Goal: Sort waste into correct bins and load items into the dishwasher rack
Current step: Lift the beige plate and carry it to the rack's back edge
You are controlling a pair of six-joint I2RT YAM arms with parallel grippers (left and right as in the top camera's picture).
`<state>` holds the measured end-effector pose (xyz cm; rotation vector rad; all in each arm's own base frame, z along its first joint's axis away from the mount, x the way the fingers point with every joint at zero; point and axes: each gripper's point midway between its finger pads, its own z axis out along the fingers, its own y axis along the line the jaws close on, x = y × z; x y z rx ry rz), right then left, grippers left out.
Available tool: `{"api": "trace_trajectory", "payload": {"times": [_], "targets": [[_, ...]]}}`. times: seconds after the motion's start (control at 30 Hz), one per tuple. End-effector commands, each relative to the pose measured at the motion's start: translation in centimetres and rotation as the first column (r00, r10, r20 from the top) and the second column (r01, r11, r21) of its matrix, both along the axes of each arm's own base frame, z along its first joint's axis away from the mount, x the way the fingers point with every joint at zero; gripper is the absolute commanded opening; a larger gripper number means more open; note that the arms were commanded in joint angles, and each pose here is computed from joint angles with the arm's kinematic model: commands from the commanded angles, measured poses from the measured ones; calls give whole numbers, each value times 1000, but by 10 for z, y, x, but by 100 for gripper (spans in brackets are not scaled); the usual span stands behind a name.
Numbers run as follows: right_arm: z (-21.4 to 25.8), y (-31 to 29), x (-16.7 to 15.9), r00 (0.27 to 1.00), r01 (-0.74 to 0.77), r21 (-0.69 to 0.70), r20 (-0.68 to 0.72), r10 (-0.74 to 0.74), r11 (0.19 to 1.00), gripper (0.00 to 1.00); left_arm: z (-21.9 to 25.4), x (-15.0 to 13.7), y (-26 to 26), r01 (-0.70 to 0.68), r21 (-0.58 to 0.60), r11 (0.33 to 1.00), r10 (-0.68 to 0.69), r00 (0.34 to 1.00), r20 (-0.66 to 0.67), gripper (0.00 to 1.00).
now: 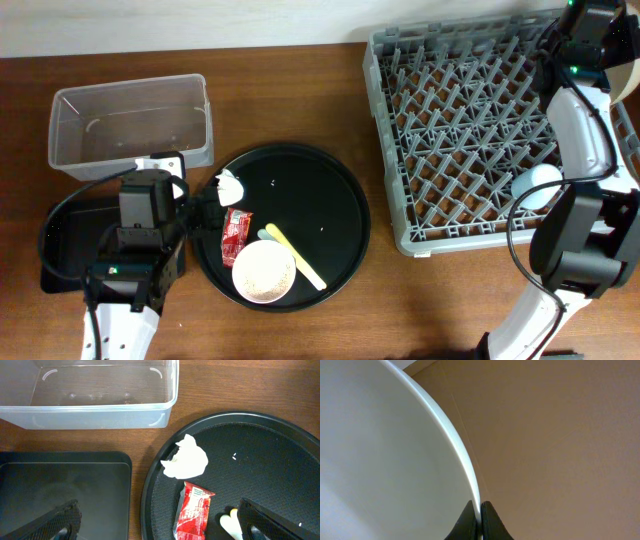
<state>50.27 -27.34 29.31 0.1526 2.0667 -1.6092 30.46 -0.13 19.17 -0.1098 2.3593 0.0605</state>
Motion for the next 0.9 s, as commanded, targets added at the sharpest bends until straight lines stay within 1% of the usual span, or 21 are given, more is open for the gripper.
{"api": "trace_trajectory", "payload": {"times": [0.0, 0.1, 0.23, 0.6, 0.87], "targets": [[-6, -6, 7, 1000, -4, -5, -17, 4, 1000, 4, 8, 3, -1, -4, -13, 1000, 4, 1000, 20, 100], [-12, -7, 10, 1000, -4, -5, -17, 4, 1000, 4, 8, 3, -1, -4, -13, 1000, 4, 1000, 20, 100], [-5, -8, 11, 1000, -6, -23, -1, 6, 1000, 4, 8, 3, -1, -4, -13, 1000, 4, 1000, 20, 100], [0, -23, 5, 1000, 17, -37, 17, -17, 999, 4, 8, 3, -1, -4, -13, 1000, 4, 1000, 20, 100], [-11, -19, 5, 1000, 14, -27, -27, -15, 1000, 4, 8, 3, -1, -4, -13, 1000, 4, 1000, 20, 100]]}}
